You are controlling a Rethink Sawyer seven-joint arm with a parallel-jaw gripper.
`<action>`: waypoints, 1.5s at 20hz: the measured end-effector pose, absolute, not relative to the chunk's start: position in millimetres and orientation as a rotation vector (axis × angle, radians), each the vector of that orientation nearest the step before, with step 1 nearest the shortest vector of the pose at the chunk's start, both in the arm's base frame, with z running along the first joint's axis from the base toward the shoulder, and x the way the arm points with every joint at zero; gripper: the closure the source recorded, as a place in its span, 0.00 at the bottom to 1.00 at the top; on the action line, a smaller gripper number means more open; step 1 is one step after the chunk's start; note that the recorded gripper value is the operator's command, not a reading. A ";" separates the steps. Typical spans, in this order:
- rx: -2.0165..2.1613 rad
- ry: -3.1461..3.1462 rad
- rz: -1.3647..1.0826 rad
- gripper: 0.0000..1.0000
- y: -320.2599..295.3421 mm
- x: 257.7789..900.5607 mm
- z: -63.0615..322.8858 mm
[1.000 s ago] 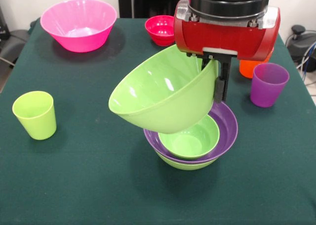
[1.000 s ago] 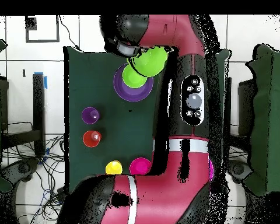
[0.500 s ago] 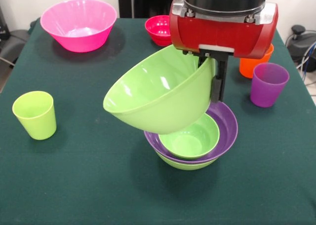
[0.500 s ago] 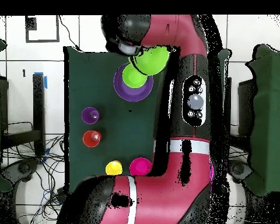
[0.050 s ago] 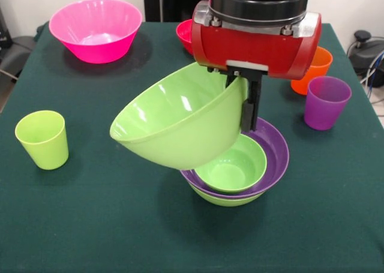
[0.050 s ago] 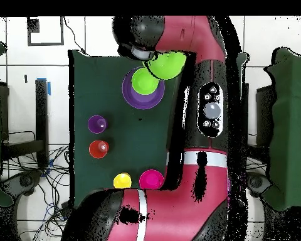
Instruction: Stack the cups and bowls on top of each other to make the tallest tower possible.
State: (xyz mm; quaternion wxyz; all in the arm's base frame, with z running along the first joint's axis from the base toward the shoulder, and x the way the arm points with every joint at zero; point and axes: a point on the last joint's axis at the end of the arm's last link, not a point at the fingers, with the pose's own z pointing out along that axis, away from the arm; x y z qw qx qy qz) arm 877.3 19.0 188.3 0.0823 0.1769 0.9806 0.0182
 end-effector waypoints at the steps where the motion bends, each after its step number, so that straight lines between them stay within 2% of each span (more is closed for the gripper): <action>1: 0.528 2.925 0.053 1.00 18.6 877.2 187.3; 19: 0.513 2.913 0.038 1.00 25.1 865.7 156.7; 30: 0.510 2.922 0.038 1.00 42.8 862.2 161.2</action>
